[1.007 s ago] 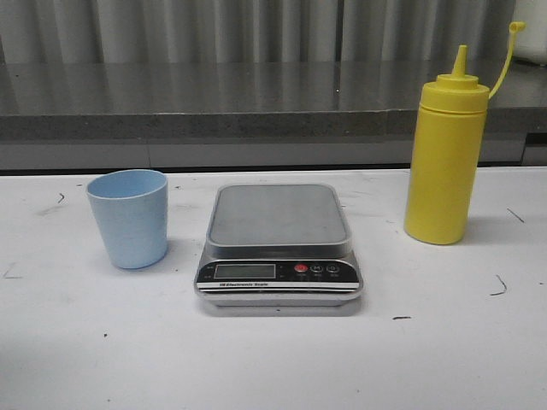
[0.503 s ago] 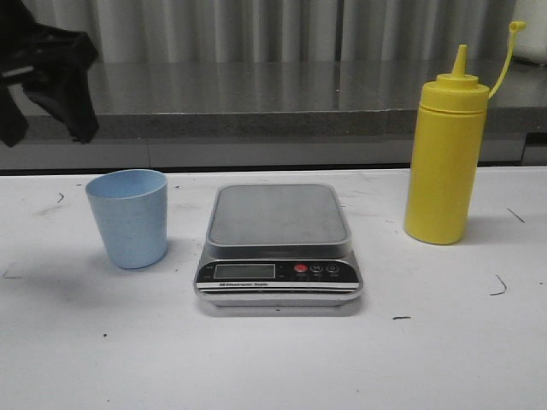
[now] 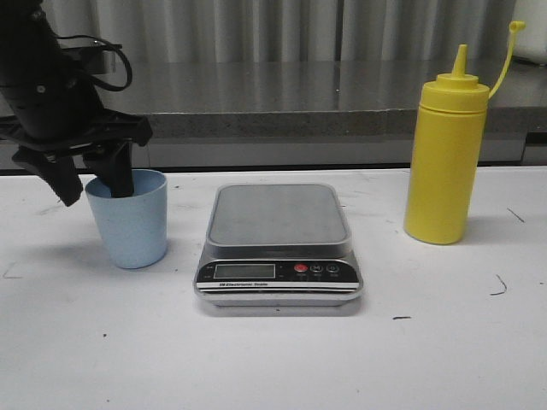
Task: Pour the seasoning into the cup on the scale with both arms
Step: 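Lower the left gripper into the light blue cup and grasp its rim, then lift the blue cup with the left gripper and carry it over the scale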
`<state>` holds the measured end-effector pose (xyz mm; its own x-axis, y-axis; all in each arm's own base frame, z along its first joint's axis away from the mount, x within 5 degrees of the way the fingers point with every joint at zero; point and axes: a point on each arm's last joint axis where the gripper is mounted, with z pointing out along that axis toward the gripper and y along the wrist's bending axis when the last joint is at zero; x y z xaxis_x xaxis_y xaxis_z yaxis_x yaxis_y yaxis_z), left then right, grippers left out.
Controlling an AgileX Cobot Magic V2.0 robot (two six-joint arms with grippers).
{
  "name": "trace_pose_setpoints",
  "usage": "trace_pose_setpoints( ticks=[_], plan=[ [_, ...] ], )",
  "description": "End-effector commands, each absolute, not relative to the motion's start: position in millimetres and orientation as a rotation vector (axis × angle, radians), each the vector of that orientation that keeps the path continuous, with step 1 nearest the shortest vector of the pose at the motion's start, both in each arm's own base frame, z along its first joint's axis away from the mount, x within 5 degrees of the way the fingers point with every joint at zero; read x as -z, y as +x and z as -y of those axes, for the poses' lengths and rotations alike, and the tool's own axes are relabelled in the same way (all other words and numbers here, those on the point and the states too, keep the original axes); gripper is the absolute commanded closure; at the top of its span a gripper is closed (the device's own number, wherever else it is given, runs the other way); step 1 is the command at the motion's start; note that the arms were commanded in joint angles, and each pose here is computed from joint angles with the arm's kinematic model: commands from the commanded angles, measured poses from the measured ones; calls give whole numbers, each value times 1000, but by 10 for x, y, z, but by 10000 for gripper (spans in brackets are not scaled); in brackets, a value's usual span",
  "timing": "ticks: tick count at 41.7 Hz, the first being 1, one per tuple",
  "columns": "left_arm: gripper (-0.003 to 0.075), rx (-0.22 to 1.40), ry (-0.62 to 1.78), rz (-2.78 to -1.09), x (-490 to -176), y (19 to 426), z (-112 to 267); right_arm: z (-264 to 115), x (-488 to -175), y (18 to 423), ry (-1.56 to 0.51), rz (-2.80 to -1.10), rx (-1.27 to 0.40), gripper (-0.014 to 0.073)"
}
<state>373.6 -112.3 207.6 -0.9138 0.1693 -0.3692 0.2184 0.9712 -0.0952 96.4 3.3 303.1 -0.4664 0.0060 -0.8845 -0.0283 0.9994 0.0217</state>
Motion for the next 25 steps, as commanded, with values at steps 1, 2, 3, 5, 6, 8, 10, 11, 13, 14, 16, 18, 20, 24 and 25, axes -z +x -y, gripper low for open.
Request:
trace_pose_setpoints(
  ticks=[1, 2, 3, 5, 6, 8, 10, 11, 13, 14, 16, 18, 20, 24, 25],
  plan=[
    [508, 236, 269, -2656, -2364, 3746, 1185, -23, -3159, 1013, -23, -1971, -19, 109],
    [535, 236, 271, -2654, -2365, 3746, 1191, -23, -3159, 1013, -23, -1971, -19, 109],
    [571, 236, 271, -2654, -2365, 3746, 1191, -22, -3158, 1013, -23, -1971, -19, 109],
    [622, 237, 274, -2654, -2365, 3743, 1199, -22, -3158, 1013, -23, -1971, -19, 109],
    [655, 237, 274, -2654, -2365, 3743, 1199, -22, -3158, 1013, -23, -1971, -19, 109],
    [702, 237, 274, -2654, -2365, 3743, 1199, -22, -3158, 1013, -23, -1972, -19, 109],
    [740, 238, 278, -2655, -2381, 3731, 1204, -22, -3158, 1013, -23, -1972, -19, 109],
    [741, 239, 282, -2655, -2392, 3725, 1214, -22, -3158, 1013, -23, -1972, -19, 109],
    [740, 243, 290, -2647, -2446, 3704, 1231, -22, -3158, 1013, -23, -1972, -19, 109],
    [740, 247, 301, -2639, -2479, 3691, 1261, -22, -3158, 1013, -23, -1972, -19, 109],
    [740, 256, 315, -2616, -2562, 3669, 1299, -22, -3158, 1013, -23, -1972, -19, 109],
    [740, 268, 335, -2582, -2671, 3649, 1362, -22, -3158, 1013, -23, -1972, -19, 109],
    [740, 283, 360, -2548, -2800, 3621, 1436, -22, -3158, 1013, -23, -1972, -19, 109],
    [740, 315, 420, -2491, -3040, 3568, 1619, -22, -3158, 1013, -23, -1972, -19, 109],
    [740, 323, 436, -2480, -3093, 3555, 1668, -22, -3158, 1013, -23, -1972, -19, 109]
  ],
)
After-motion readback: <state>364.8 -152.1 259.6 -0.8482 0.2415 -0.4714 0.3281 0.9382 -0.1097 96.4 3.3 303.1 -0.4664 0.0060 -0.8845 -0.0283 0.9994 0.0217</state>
